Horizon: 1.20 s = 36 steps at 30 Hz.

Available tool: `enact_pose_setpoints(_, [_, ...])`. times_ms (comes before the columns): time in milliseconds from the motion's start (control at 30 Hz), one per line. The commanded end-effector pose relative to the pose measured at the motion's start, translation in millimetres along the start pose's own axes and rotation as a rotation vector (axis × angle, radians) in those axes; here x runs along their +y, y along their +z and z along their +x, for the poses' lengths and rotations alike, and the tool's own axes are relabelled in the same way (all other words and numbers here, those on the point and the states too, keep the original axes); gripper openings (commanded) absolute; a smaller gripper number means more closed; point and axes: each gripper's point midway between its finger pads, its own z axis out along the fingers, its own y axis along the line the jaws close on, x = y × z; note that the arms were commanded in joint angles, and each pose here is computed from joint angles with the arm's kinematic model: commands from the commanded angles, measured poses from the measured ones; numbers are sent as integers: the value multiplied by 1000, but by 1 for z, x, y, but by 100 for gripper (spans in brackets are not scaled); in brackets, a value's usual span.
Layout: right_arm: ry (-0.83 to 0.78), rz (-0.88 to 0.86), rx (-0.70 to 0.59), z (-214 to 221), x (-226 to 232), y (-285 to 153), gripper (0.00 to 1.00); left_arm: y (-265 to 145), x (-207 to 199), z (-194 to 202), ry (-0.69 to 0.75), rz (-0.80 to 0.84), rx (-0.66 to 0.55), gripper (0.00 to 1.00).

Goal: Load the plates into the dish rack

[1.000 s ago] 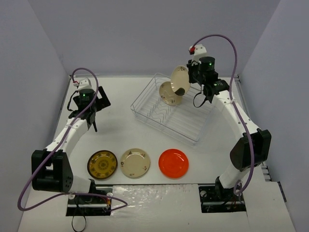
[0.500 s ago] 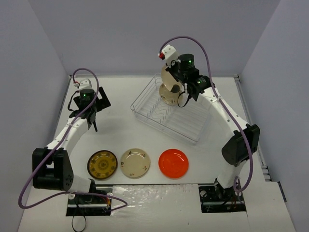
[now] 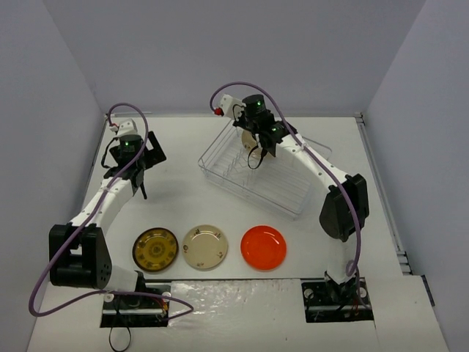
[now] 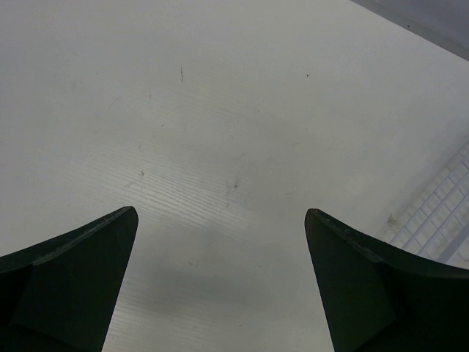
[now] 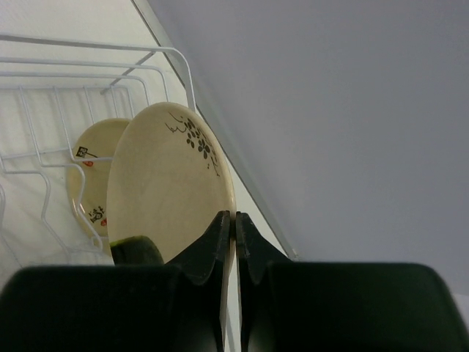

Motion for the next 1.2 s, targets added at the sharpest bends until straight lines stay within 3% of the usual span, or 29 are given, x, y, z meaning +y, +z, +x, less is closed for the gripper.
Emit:
enact_pose_setpoints(0, [-61,201,-36,-34,-47,-18,0,-2,-8,-31,-14,28,-84,97])
enact_pose_setpoints(633, [-248,188,51,-22,-8,8,0,-4,-9,-33,-13,41,-90,97])
enact_pose_setpoints(1167, [-246,145,70,-1,6,29,0,-3,-6,-32,-14,34,-88,97])
